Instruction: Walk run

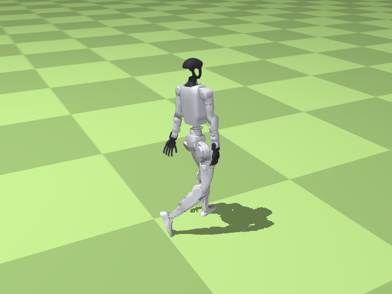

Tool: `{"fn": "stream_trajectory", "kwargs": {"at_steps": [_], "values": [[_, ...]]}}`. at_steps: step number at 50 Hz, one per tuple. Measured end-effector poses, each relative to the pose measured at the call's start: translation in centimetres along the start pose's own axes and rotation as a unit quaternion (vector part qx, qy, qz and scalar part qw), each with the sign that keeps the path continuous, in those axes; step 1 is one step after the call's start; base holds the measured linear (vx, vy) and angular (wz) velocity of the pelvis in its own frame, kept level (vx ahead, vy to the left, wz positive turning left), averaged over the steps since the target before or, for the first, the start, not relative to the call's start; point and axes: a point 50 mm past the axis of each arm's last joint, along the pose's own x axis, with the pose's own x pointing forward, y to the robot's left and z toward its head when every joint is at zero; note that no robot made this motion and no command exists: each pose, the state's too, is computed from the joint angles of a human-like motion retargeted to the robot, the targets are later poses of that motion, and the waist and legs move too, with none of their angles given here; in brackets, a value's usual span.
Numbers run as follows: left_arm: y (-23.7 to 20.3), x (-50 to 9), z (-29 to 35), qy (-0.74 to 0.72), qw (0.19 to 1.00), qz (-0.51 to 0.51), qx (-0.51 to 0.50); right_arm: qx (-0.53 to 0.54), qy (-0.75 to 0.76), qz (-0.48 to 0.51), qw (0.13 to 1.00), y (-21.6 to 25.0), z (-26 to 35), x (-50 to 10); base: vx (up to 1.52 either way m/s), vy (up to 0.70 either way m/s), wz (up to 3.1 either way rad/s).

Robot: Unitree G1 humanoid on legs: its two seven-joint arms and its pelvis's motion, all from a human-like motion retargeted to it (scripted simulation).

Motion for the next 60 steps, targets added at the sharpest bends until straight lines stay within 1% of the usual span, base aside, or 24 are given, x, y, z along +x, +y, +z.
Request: {"fn": "stream_trajectory", "kwargs": {"at_steps": [3,7,10,13,16,18,20,22,25,29,32,37,40,43,46,49,52,55,60], "values": [[3.4,-1.7,4.4,-0.085,0.994,0.064,-0.036,-0.008,0.025,0.019,0.999,0.6,-2.6,0.2,1.01,-0.07,0.28],[7.9,-5.3,9.8,-0.194,0.97,0.135,-0.053,0.048,0.048,0.028,0.997,2.0,-6.1,0.3,0.91,-0.1,0.98],[11.0,-8.8,13.2,-0.268,0.948,0.169,-0.042,0.107,0.078,0.04,0.99,3.4,-8.7,0.2,0.98,-0.2,1.02],[14.1,-12.8,15.6,-0.331,0.918,0.217,-0.019,0.153,0.101,0.069,0.981,4.9,-9.8,0.0,0.95,-0.3,1.02],[15.6,-15.6,17.1,-0.377,0.889,0.26,0.004,0.193,0.102,0.095,0.971,5.8,-9.7,0.0,1.09,-0.38,0.68],[15.4,-15.9,17.4,-0.392,0.878,0.273,0.01,0.214,0.091,0.102,0.967,5.8,-9.1,0.1,1.17,-0.33,0.16],[14.4,-14.4,16.8,-0.391,0.881,0.266,0.004,0.22,0.076,0.096,0.968,5.6,-8.3,0.3,1.31,-0.32,0.32],[12.5,-11.3,14.9,-0.357,0.905,0.231,0.0,0.218,0.063,0.082,0.97,5.1,-7.6,0.4,1.59,-0.44,0.69],[8.1,-6.5,12.0,-0.282,0.945,0.165,0.009,0.226,0.021,0.068,0.972,4.2,-5.7,0.6,1.24,-0.31,0.07],[3.4,-2.4,7.1,-0.183,0.98,0.083,-0.006,0.203,-0.042,0.033,0.978,2.4,-1.3,0.6,1.1,-0.34,-0.44],[0.9,-0.8,3.9,-0.131,0.991,0.032,-0.01,0.183,-0.104,0.003,0.978,1.2,3.0,0.1,1.1,-0.27,-0.44],[-2.3,0.8,-1.3,-0.036,0.998,-0.008,-0.042,0.103,-0.221,0.002,0.97,-0.8,9.5,-1.9,0.93,-0.25,-0.73],[-3.4,1.0,-2.9,-0.002,0.998,-0.033,-0.058,0.058,-0.268,-0.017,0.962,-2.6,12.9,-3.6,1.17,-0.19,-0.76],[-4.3,1.1,-3.3,0.016,0.996,-0.067,-0.064,0.031,-0.285,-0.036,0.957,-3.8,14.7,-4.8,0.94,-0.09,-0.43],[-4.7,1.0,-3.5,0.031,0.993,-0.086,-0.07,0.027,-0.267,-0.031,0.963,-3.4,14.1,-4.3,1.38,-0.09,0.01],[-4.6,0.9,-2.8,0.026,0.994,-0.089,-0.063,0.044,-0.219,-0.013,0.975,-2.3,10.5,-2.6,1.39,-0.09,-0.57],[-4.2,0.6,-0.6,-0.01,0.994,-0.088,-0.065,0.052,-0.158,-0.009,0.986,-0.2,6.5,-0.9,1.48,-0.08,-0.56],[-1.5,-0.1,2.0,-0.053,0.995,-0.048,-0.063,0.052,-0.092,-0.005,0.994,0.6,3.0,0.0,1.06,-0.05,-0.03],[4.3,-3.1,7.9,-0.154,0.984,0.075,-0.045,0.067,-0.042,-0.009,0.997,1.7,-0.6,0.5,1.01,-0.14,0.74]]}}
